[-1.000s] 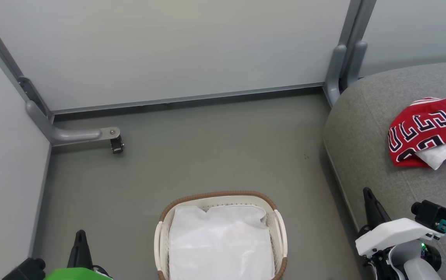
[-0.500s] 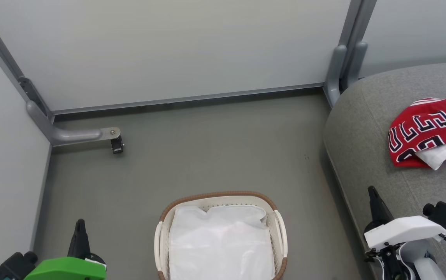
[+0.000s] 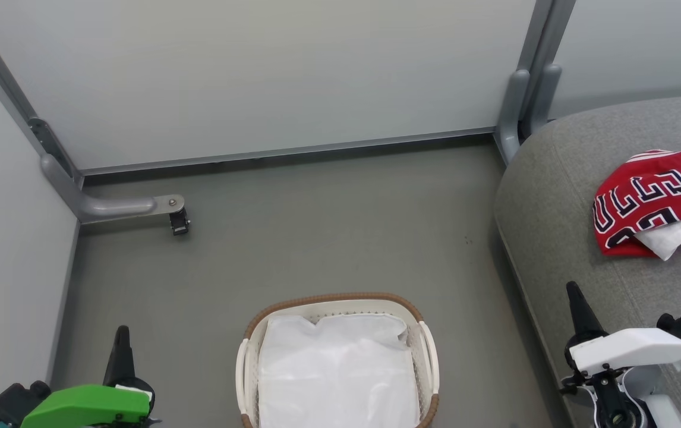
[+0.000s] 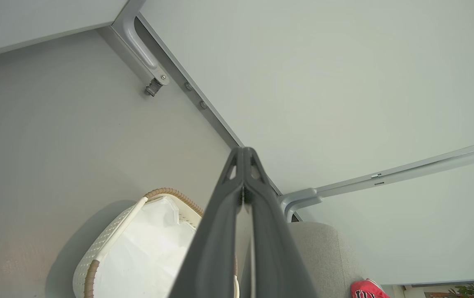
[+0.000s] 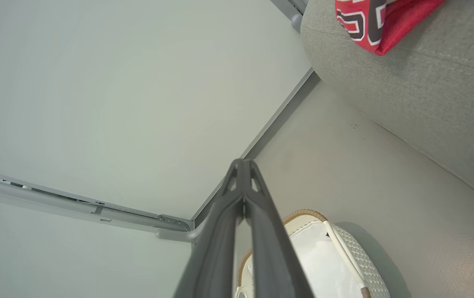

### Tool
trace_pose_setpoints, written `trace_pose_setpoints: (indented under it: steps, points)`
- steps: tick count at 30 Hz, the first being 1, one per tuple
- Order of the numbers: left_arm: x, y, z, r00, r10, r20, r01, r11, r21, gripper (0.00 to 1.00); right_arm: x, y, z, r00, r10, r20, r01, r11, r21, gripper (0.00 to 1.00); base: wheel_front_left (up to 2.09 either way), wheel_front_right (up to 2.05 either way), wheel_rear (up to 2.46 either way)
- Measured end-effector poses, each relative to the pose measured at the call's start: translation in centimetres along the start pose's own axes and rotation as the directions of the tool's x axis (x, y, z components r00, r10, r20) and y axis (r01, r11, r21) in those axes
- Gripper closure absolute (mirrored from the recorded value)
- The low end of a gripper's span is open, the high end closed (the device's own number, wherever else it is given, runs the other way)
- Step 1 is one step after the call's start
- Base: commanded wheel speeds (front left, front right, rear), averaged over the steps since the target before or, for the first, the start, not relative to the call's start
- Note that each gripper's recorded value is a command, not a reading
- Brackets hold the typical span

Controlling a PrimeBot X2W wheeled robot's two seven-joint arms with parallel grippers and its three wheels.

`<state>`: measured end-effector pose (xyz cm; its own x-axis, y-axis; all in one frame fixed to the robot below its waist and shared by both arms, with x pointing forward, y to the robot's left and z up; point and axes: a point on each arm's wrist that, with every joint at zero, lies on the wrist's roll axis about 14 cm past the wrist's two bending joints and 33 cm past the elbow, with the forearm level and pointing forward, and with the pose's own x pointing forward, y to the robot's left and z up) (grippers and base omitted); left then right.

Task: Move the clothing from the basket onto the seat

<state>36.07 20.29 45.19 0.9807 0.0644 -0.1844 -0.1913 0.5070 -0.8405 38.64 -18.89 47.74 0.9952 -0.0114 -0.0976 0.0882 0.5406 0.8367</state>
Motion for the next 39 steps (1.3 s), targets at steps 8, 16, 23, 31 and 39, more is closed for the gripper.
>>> trace_pose_setpoints:
  steps: [8,16,23,31,39]
  points:
    - [0.4,-0.7,0.3,1.0,-0.02,0.004,0.02,0.996,-0.083,1.0,0.0,0.2,0.3,1.0,0.006,0.004,-0.007,0.996,0.089,1.0,0.0,0.0,0.0]
    - [0.6,-1.4,0.6,0.999,-0.044,0.003,0.044,0.986,-0.163,1.0,0.0,0.4,0.7,1.0,0.014,0.008,-0.015,0.985,0.172,1.0,0.0,0.0,0.0]
    - [0.8,-2.0,0.8,0.998,-0.064,0.004,0.064,0.972,-0.225,1.0,0.1,0.6,0.9,1.0,0.022,0.012,-0.025,0.971,0.238,1.0,0.0,0.0,0.0]
    - [1.0,-2.5,1.0,0.996,-0.085,0.005,0.082,0.953,-0.29,1.0,0.1,0.8,1.2,0.999,0.033,0.015,-0.036,0.951,0.306,1.0,0.0,0.0,0.0]
    - [1.2,-3.2,1.4,0.994,-0.108,0.01,0.105,0.931,-0.351,1.0,0.1,1.1,1.5,0.999,0.045,0.02,-0.049,0.928,0.369,1.0,0.0,0.0,0.0]
